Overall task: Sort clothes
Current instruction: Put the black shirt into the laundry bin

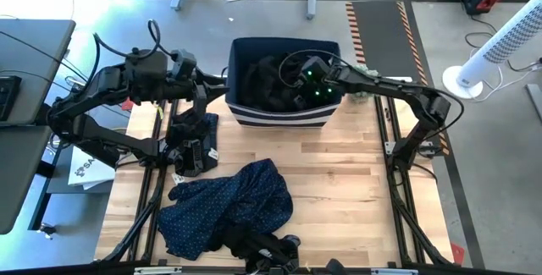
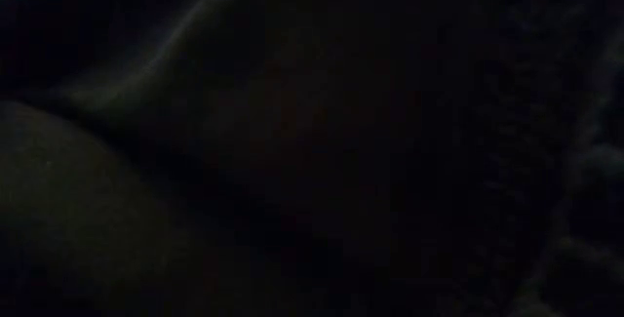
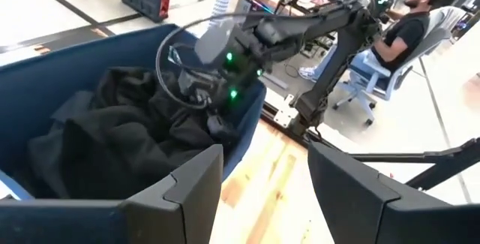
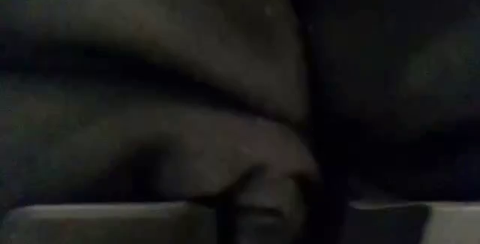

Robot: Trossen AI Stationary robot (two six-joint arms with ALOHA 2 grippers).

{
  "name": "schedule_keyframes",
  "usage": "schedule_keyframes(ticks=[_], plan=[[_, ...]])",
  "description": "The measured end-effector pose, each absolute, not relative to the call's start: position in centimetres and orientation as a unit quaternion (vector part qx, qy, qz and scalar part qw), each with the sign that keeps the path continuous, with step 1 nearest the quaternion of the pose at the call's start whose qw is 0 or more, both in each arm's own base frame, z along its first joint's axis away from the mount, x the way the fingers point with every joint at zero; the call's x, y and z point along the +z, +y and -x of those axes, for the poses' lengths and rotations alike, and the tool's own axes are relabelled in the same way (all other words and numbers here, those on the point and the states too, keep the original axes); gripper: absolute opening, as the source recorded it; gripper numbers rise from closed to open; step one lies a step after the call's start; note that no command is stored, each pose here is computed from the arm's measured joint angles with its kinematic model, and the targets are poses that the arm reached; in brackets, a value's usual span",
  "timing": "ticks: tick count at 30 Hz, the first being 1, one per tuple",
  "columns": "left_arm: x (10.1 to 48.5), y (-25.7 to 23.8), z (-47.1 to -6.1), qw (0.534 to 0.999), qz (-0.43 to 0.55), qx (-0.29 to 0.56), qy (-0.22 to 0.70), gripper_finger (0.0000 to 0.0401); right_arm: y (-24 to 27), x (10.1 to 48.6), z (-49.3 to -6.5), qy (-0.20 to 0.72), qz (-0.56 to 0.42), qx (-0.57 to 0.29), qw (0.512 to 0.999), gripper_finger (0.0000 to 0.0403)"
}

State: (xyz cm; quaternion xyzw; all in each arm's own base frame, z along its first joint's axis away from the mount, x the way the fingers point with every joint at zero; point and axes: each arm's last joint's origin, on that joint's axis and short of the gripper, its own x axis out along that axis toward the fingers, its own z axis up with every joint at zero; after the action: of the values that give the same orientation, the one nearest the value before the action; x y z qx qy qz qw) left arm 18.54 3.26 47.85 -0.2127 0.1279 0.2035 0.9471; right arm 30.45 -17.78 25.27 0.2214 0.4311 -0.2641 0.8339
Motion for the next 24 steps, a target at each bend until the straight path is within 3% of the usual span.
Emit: schedule_keyframes(ticks=[6, 11, 15, 20, 24], plan=[[47.8, 3.2, -18.3, 0.946, 0.212, 0.207, 0.134, 0.0193, -18.3, 32.6, -30.8, 0.402, -0.192, -0.278, 0.851, 0.0178], [47.8, 3.2, -18.1, 0.944, 0.216, 0.210, 0.133, 0.0193, -17.5, 38.0, -29.3, 0.402, -0.217, -0.290, 0.841, 0.0191], [47.6, 3.2, -18.1, 0.942, 0.218, 0.212, 0.141, 0.0193, -17.5, 41.2, -29.2, 0.333, -0.237, -0.307, 0.859, 0.0192], [47.4, 3.2, -18.0, 0.939, 0.218, 0.219, 0.154, 0.0193, -18.5, 42.8, -31.4, 0.201, -0.216, -0.257, 0.920, 0.0193], [47.3, 3.2, -17.9, 0.937, 0.221, 0.220, 0.157, 0.0193, -19.9, 39.8, -34.0, 0.193, -0.254, -0.198, 0.927, 0.0193]])
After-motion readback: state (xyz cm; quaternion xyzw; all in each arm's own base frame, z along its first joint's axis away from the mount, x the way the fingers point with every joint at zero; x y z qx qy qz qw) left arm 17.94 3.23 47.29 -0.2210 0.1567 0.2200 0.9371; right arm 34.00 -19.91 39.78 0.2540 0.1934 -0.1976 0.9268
